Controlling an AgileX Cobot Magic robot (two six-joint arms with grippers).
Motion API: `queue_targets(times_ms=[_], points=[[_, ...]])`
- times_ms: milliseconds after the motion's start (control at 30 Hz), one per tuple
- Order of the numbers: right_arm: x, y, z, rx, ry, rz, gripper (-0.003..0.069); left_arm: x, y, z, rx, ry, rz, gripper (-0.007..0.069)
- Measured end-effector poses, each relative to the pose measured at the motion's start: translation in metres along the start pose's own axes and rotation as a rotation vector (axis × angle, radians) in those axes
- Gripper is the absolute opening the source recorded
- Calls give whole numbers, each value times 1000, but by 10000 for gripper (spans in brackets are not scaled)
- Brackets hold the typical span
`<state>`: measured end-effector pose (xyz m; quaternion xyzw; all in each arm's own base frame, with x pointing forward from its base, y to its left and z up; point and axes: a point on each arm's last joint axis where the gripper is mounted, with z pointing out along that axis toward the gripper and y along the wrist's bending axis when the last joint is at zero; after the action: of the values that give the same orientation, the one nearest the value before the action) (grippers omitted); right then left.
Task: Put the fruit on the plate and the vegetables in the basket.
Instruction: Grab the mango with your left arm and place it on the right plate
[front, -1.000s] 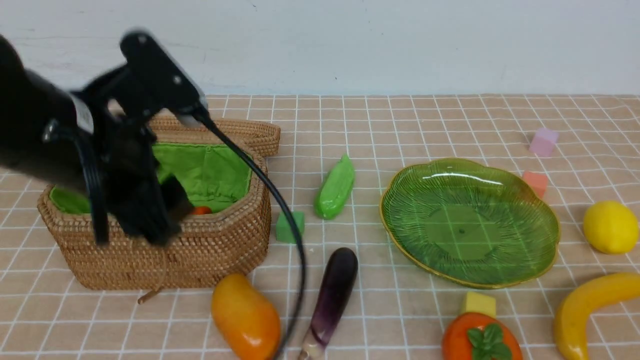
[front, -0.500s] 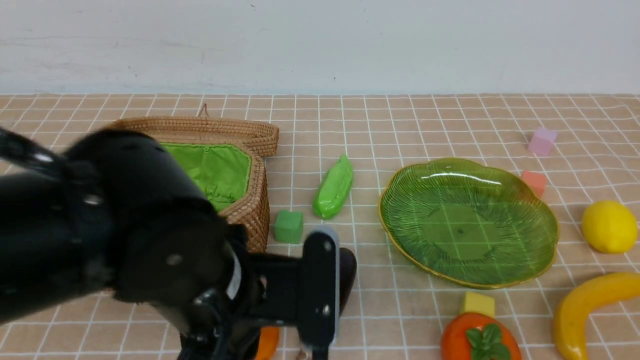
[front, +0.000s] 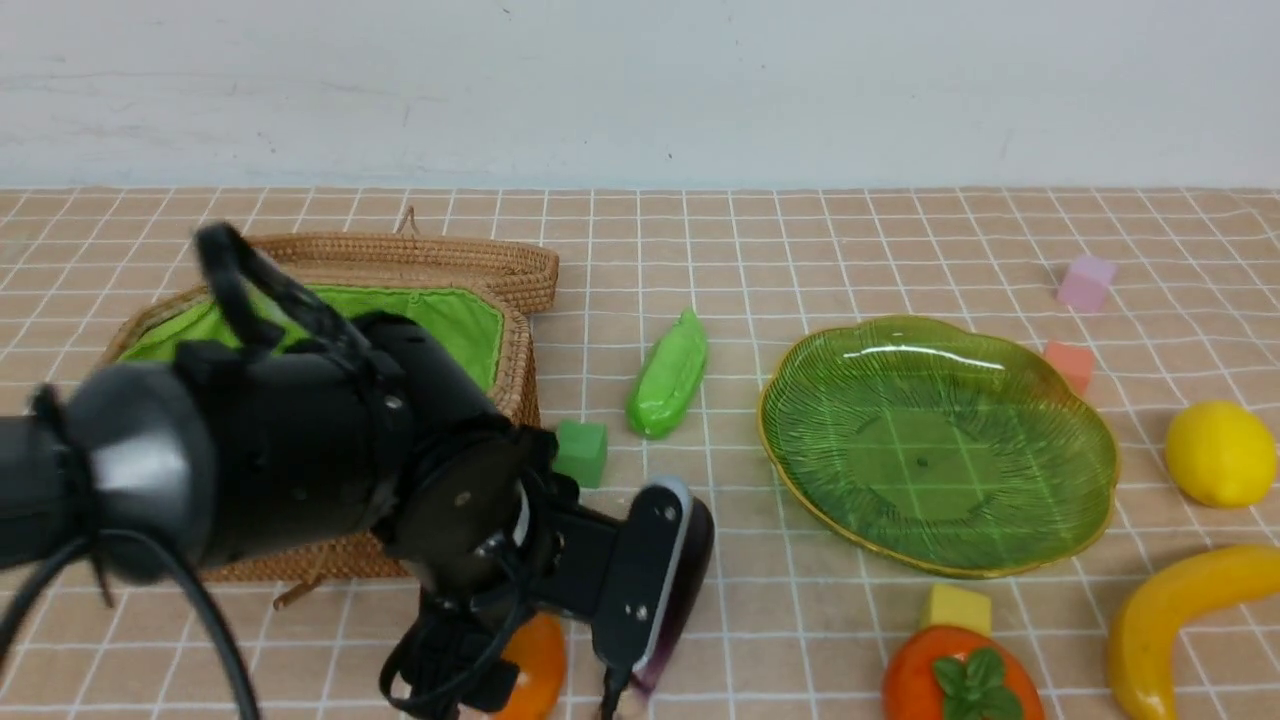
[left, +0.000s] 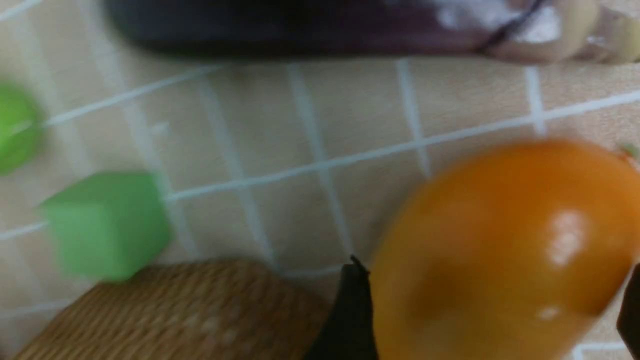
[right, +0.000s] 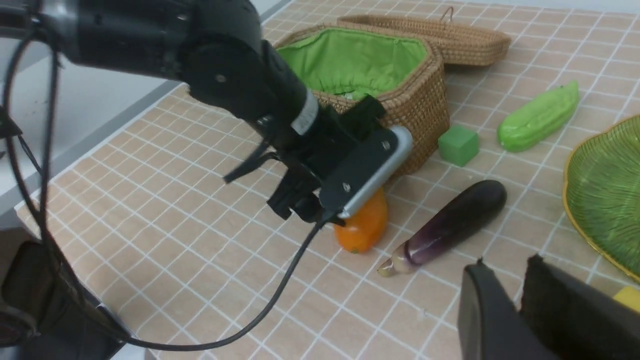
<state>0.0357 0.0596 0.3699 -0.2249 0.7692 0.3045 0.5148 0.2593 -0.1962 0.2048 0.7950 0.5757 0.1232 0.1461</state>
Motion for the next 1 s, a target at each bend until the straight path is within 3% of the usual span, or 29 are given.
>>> queue_targets(times_ms=[333, 433, 567, 667, 800, 867, 1000], points=[[2, 1, 0, -10, 23, -1, 143, -3, -9, 42, 129, 61, 34, 524], [2, 1, 0, -9, 22, -2, 144, -2, -9, 42, 128, 72, -38, 521], [-5, 2, -6, 30, 12, -42, 144, -4, -6, 30, 104, 61, -260, 521], [-13, 2, -15, 98, 1, -73, 144, -15, 7, 1, 53, -12, -405, 521], [-24, -2, -25, 215, -33, -75, 147, -56, 48, -77, -112, -316, -612, 521], [-25, -5, -26, 250, -44, -58, 149, -73, 71, -94, -159, -450, -675, 521], [-24, -9, -27, 295, -34, -64, 151, -101, 110, -94, -159, -597, -765, 521]])
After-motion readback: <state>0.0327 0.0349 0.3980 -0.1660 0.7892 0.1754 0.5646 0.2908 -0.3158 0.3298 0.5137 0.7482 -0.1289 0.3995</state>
